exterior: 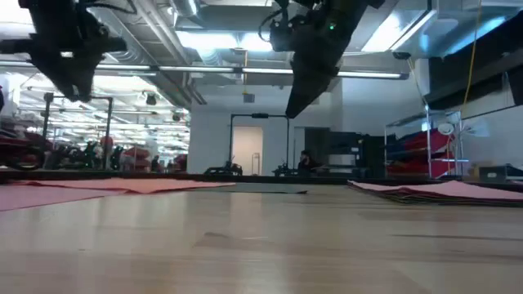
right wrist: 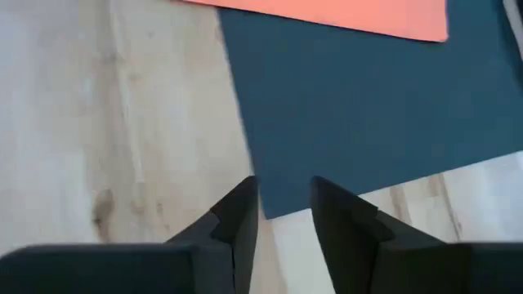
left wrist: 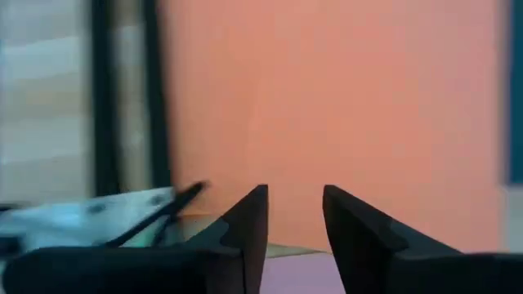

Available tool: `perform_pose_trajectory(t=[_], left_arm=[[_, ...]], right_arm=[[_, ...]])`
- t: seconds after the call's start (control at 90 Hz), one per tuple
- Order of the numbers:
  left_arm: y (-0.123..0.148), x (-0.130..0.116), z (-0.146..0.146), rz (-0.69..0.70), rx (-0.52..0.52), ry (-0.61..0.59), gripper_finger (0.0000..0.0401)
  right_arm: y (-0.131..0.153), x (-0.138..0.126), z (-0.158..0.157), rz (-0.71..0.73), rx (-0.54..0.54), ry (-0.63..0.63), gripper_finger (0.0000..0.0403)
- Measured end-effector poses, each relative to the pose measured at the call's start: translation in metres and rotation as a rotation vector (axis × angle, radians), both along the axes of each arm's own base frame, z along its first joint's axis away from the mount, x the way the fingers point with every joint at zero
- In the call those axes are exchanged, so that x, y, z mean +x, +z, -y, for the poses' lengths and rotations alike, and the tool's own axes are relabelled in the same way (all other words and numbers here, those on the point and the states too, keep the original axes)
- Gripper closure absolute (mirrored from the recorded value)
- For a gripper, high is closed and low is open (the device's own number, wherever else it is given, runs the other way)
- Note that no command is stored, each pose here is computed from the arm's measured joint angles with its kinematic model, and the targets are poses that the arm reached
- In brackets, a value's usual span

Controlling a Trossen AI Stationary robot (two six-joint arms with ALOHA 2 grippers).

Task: Organize paper
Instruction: Stack the orange color paper on top of the other orange color paper

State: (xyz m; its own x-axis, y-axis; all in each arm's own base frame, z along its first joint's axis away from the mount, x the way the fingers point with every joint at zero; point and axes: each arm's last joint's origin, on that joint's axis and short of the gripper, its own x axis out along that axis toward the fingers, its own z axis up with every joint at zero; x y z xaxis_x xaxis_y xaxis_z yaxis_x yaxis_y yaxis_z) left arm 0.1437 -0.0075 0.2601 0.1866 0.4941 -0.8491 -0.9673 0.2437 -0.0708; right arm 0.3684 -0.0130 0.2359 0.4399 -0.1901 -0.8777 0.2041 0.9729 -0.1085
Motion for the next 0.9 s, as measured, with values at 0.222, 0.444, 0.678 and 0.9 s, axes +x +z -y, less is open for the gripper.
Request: perform_pose_trajectory(t=[0.222,0.444,0.678,0.9], left_arm=[[0.004,0.039,0.0,0.175,0.085,-0.216,0.0393],[0.003,0.074,-0.014,0.225,0.164,-0.351,0.04],[-0.009,0.101,-0.026,0.233,0.16,-0.453,0.0401],[-0.023,0.124,-0.029,0.266,0.133,-0.543,0.0401]], right_arm=[[-0.007,-0.005,0.021,-0.03,0.003,-0.038,0.0394],[-0.038,-0.008,0.032,0.061,0.12,-0.1,0.0401],[-0.078,-0.019,0.04,0.222,0.147,-0.194,0.0402],[-0.103,-0.022,0.046,0.338,0.149,-0.225,0.0403]])
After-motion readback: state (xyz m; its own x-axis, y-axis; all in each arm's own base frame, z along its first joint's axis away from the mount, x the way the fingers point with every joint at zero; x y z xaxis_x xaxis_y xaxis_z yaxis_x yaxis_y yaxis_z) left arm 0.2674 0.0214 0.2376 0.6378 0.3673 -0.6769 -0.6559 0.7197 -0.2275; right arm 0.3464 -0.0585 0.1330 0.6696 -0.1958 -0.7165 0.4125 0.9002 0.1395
